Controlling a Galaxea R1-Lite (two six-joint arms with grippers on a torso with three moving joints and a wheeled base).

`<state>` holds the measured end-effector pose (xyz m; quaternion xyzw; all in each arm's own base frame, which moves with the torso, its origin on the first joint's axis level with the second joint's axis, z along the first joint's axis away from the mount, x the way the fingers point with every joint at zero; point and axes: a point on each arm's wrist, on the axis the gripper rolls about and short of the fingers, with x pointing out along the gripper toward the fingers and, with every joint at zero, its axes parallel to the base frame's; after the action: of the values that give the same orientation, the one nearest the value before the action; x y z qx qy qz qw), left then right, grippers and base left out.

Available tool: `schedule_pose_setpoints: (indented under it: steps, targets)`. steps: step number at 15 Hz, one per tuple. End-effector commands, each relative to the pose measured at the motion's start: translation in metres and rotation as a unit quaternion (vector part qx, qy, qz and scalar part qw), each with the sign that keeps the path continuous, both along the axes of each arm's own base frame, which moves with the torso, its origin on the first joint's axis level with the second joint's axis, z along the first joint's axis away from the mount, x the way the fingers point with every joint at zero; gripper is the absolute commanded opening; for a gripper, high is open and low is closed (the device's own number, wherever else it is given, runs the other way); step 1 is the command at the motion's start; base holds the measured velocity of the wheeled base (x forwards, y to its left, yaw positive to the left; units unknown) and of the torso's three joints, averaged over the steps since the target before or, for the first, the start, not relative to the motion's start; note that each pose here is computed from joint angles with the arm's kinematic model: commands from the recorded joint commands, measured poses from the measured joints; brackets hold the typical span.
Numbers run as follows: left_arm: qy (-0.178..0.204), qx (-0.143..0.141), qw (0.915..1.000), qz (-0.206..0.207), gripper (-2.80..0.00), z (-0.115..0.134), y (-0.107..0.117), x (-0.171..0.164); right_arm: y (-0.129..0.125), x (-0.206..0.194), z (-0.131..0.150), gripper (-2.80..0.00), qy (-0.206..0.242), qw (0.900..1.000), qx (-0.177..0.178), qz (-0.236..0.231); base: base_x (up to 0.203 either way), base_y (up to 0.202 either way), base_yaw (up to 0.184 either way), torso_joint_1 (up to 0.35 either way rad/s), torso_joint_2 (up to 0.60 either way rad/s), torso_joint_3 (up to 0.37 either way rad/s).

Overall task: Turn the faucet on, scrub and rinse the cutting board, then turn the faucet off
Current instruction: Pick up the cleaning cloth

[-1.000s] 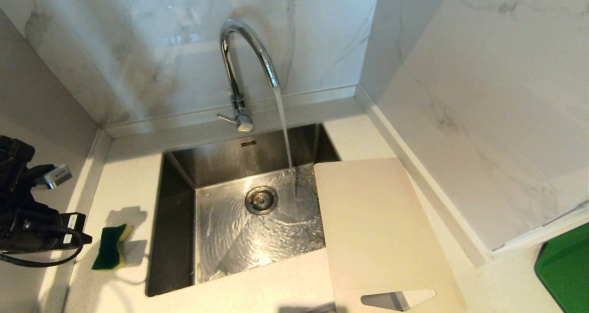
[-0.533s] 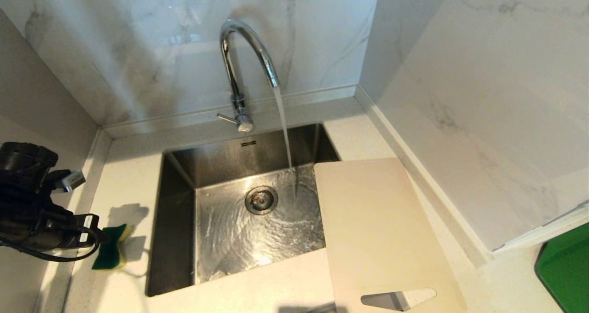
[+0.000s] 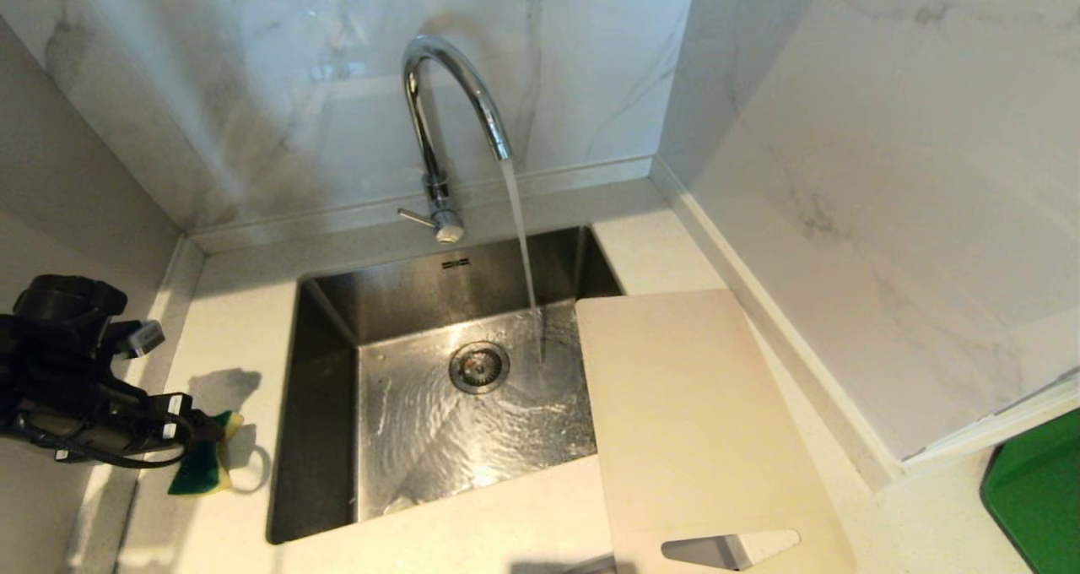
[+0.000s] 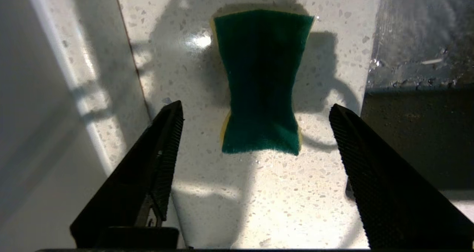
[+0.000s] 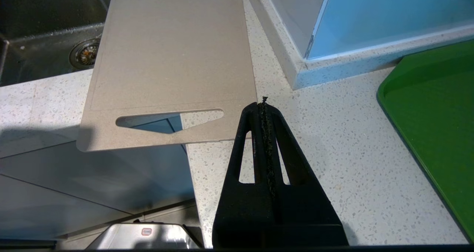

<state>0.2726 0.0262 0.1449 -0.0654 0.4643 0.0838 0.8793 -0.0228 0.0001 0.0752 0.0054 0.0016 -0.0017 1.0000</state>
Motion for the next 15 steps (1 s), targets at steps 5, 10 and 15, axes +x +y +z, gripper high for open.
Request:
schedule_pose_setpoints:
  steps: [5, 10, 15]
  targets:
    - [-0.004, -0.014, 0.9997, 0.020, 0.00, -0.014, 0.003, 0.017, 0.000, 0.000, 0.000, -2.80, 0.000, 1.000, 0.000, 0.000, 0.000, 0.000, 0.000, 0.000, 0.00, 0.000]
    - [-0.017, -0.013, 0.9995, 0.024, 0.00, -0.015, 0.006, 0.029, 0.000, 0.000, 0.000, -2.80, -0.001, 1.000, 0.001, 0.000, 0.000, 0.000, 0.000, 0.000, 0.00, 0.000]
    - [-0.010, -0.016, 0.9993, 0.032, 0.00, -0.022, 0.013, 0.033, 0.000, 0.000, 0.000, -2.80, 0.000, 1.000, 0.000, 0.000, 0.000, 0.000, 0.000, 0.000, 0.00, 0.000]
